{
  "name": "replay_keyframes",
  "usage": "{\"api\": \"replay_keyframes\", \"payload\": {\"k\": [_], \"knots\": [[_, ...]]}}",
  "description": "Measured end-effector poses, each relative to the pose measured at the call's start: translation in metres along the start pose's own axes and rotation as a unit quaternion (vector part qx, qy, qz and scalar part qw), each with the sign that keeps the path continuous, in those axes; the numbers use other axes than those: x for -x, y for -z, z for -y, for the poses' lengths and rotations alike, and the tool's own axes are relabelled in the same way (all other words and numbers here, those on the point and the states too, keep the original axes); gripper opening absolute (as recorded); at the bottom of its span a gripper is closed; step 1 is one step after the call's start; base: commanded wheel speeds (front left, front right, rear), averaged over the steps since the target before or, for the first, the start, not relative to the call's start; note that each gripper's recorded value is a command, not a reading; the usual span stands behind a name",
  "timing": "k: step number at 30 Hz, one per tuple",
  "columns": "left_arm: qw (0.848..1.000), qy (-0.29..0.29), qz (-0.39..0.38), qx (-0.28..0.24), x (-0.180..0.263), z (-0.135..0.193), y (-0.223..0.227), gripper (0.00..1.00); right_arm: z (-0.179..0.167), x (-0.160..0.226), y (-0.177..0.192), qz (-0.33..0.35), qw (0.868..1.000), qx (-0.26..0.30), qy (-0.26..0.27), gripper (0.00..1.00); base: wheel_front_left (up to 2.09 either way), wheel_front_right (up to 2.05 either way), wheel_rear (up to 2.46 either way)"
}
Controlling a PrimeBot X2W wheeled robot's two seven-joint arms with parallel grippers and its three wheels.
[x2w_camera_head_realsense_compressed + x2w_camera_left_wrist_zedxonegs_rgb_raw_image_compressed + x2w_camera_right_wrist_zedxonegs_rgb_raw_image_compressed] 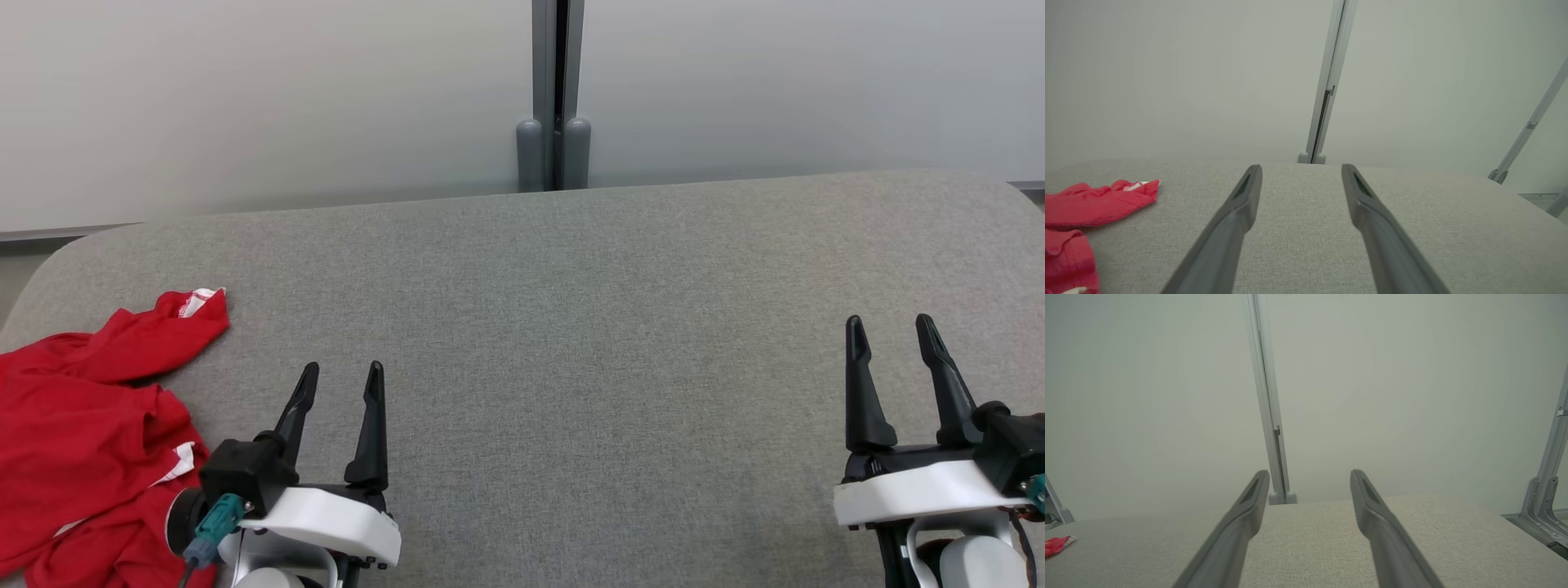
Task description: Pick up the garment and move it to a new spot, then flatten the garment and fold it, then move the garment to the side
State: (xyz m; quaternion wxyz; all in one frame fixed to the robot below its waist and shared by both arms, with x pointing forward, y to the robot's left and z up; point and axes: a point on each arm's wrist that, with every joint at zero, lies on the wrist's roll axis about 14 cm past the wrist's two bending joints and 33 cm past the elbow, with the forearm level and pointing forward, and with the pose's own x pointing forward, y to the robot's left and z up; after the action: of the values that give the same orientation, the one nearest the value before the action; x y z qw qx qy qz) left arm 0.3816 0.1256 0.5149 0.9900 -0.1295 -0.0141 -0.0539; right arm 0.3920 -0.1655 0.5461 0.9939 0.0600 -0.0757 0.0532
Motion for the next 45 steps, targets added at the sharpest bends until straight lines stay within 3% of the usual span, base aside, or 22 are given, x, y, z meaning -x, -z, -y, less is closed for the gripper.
{"api": "replay_keyframes", "payload": {"k": [14, 25, 45], "knots": [[1.000, 0.007, 0.008, -0.023, -0.002, 0.005, 0.001, 1.00, -0.002, 0.000, 0.005, 0.000, 1.000, 0.007, -0.004, 1.00, 0.00, 0.00, 0.00], [1.000, -0.025, 0.001, 0.006, 0.005, -0.015, 0.010, 1.00, -0.001, 0.006, 0.021, -0.017, 1.000, -0.022, 0.003, 1.00, 0.00, 0.00, 0.00], [0.999, -0.018, 0.011, -0.035, 0.007, -0.010, 0.011, 1.00, -0.010, 0.003, 0.025, -0.019, 0.998, 0.048, -0.023, 1.00, 0.00, 0.00, 0.00]]}}
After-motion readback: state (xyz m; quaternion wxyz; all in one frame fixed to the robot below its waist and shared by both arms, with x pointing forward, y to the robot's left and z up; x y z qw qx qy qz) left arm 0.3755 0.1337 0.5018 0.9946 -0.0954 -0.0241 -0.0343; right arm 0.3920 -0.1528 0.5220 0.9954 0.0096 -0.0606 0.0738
